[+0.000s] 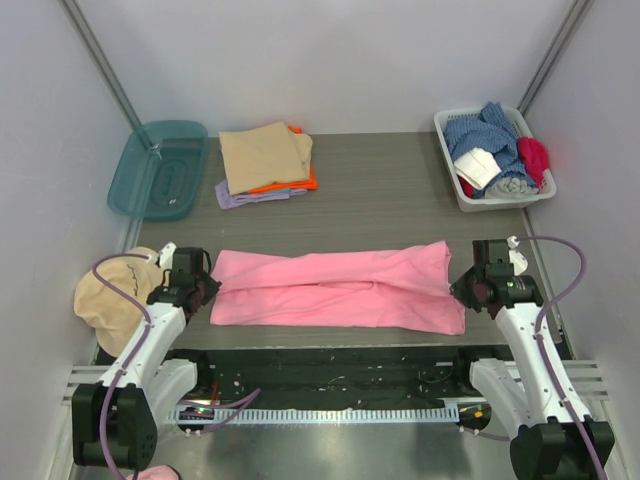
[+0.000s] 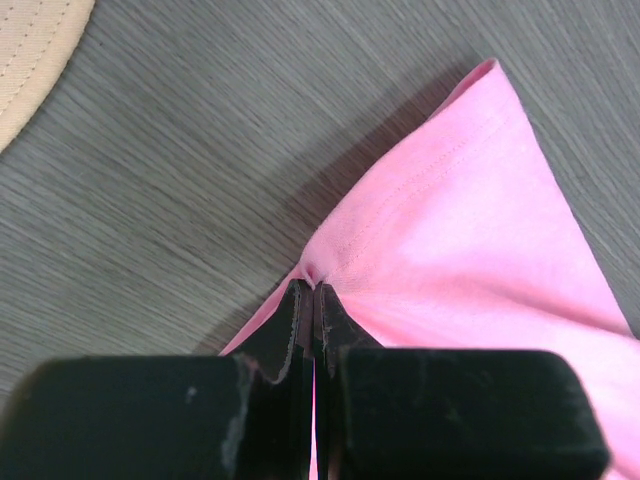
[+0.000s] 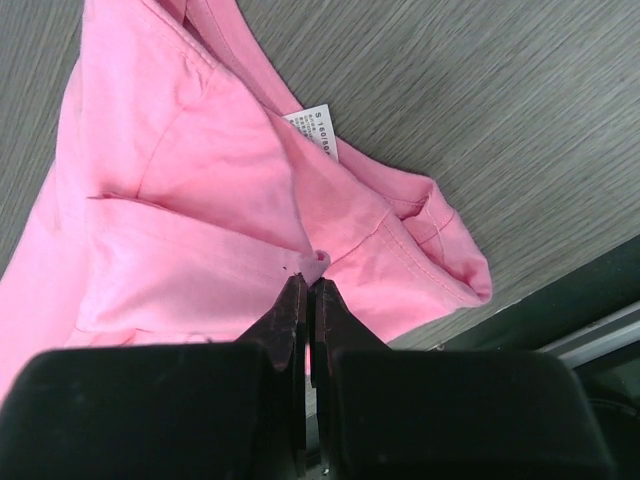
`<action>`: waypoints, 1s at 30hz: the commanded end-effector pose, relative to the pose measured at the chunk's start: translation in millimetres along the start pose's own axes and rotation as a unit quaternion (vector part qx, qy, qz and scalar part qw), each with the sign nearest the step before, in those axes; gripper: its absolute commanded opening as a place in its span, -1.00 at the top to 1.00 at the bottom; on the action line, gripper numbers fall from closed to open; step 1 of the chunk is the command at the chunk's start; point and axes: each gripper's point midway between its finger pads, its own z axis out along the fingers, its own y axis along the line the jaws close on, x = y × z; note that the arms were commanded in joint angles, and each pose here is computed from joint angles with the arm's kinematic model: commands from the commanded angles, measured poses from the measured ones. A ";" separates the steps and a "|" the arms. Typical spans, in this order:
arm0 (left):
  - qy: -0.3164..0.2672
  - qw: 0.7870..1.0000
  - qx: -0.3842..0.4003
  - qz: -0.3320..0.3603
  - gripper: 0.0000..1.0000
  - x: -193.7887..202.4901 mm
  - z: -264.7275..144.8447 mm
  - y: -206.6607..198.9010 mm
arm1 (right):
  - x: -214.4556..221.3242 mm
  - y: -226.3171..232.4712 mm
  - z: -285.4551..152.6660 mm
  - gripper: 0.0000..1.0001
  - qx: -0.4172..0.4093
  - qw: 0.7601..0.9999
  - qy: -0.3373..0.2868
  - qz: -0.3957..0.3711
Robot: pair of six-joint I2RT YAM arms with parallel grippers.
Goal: Fold and stack the t-shirts
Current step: Fold the tshirt
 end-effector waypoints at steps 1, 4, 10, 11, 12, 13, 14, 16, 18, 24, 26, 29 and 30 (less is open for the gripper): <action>-0.006 1.000 -0.015 -0.006 0.99 -1.3 -2.2 8.2 | 4.8 -6.4 -4.0 0.98 0.001 1.000 0.001 0.011; -0.007 1.000 -0.017 -0.009 0.98 -1.1 -4.3 9.6 | 6.6 -8.0 -6.1 0.98 -0.001 1.000 0.000 0.010; -0.003 1.000 -0.024 -0.016 0.55 1.0 -7.3 12.8 | 6.1 -6.1 -10.3 0.70 -0.009 1.000 0.000 0.014; -0.004 0.999 -0.026 -0.018 0.31 0.1 -8.3 13.8 | 4.9 -6.0 -11.0 0.49 -0.008 1.000 -0.003 0.016; -0.007 0.999 -0.028 -0.022 0.21 -1.1 -9.2 14.0 | 4.1 -5.6 -11.2 0.39 -0.008 1.000 -0.004 0.016; -0.010 0.999 -0.032 -0.023 0.15 -2.8 -9.8 14.9 | 1.0 -3.7 -13.2 0.18 -0.010 1.000 -0.008 0.017; -0.014 0.999 -0.036 -0.023 0.06 -6.3 -12.6 15.3 | -1.6 -3.9 -13.8 -0.26 -0.006 1.000 -0.013 0.020; -0.027 0.999 -0.034 -0.026 -0.03 -14.3 -17.2 12.8 | -11.3 -2.6 -16.7 -0.45 0.000 0.999 -0.030 0.019; -0.047 0.998 -0.028 -0.026 -0.08 -28.0 -25.1 6.7 | -20.9 1.5 -20.2 -0.55 -0.002 0.999 -0.044 0.013; -0.089 0.996 0.026 -0.010 -0.20 -66.5 -45.6 -28.0 | -52.4 48.3 -16.1 -0.53 -0.070 0.994 -0.075 -0.029; -0.092 0.994 0.054 0.005 -0.20 -72.7 -45.7 -43.3 | -47.6 67.8 -7.2 -0.44 -0.107 0.990 -0.048 -0.073; -0.077 0.994 0.080 0.019 -0.20 -70.0 -41.0 -57.2 | -38.5 94.8 13.0 -0.38 -0.158 0.981 -0.009 -0.116; -0.073 0.993 0.087 0.023 -0.20 -68.4 -39.5 -60.2 | -37.8 102.1 23.7 -0.36 -0.165 0.978 -0.002 -0.125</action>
